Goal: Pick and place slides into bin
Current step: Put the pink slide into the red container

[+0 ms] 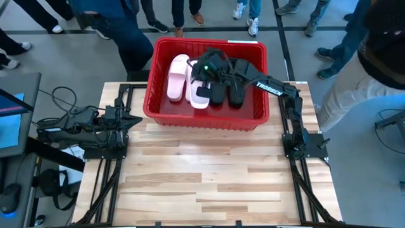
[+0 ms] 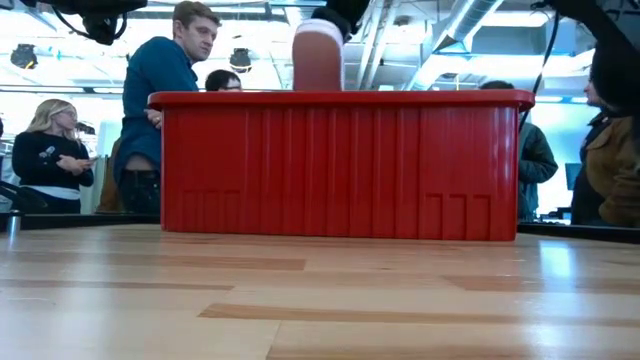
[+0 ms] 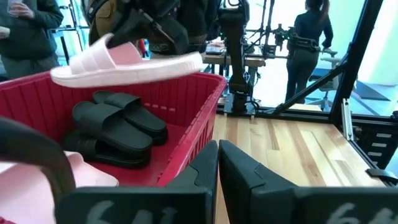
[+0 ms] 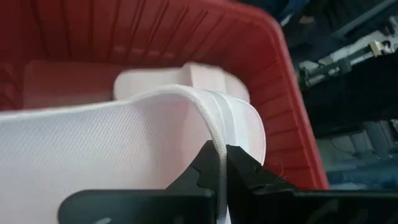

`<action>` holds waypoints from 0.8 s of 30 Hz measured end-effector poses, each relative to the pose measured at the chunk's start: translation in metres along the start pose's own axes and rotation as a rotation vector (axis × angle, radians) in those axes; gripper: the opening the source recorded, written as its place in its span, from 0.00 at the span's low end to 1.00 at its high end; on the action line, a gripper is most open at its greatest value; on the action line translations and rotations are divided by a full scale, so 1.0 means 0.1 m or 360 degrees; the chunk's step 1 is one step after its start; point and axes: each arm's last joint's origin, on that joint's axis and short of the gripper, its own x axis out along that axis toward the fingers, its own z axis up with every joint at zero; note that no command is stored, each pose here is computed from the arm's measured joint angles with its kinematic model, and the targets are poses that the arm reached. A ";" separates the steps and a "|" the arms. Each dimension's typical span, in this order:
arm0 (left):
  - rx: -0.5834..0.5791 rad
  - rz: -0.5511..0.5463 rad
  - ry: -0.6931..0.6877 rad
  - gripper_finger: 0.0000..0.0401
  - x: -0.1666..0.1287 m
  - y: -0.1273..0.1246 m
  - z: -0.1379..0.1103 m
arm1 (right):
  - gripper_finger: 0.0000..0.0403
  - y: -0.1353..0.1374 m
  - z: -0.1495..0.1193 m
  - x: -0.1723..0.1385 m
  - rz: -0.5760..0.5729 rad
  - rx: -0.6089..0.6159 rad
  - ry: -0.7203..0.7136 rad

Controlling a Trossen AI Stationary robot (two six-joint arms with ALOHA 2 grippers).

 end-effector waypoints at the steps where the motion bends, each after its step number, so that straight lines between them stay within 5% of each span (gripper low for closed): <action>1: 0.0000 0.0004 -0.0001 0.01 0.00 0.00 0.00 | 0.00 -0.05 -0.01 0.02 0.0006 0.0011 -0.0024; 24: 0.0008 0.0095 -0.0010 0.01 0.00 0.02 0.00 | 0.00 -0.45 -0.37 1.07 0.0068 0.0247 0.0002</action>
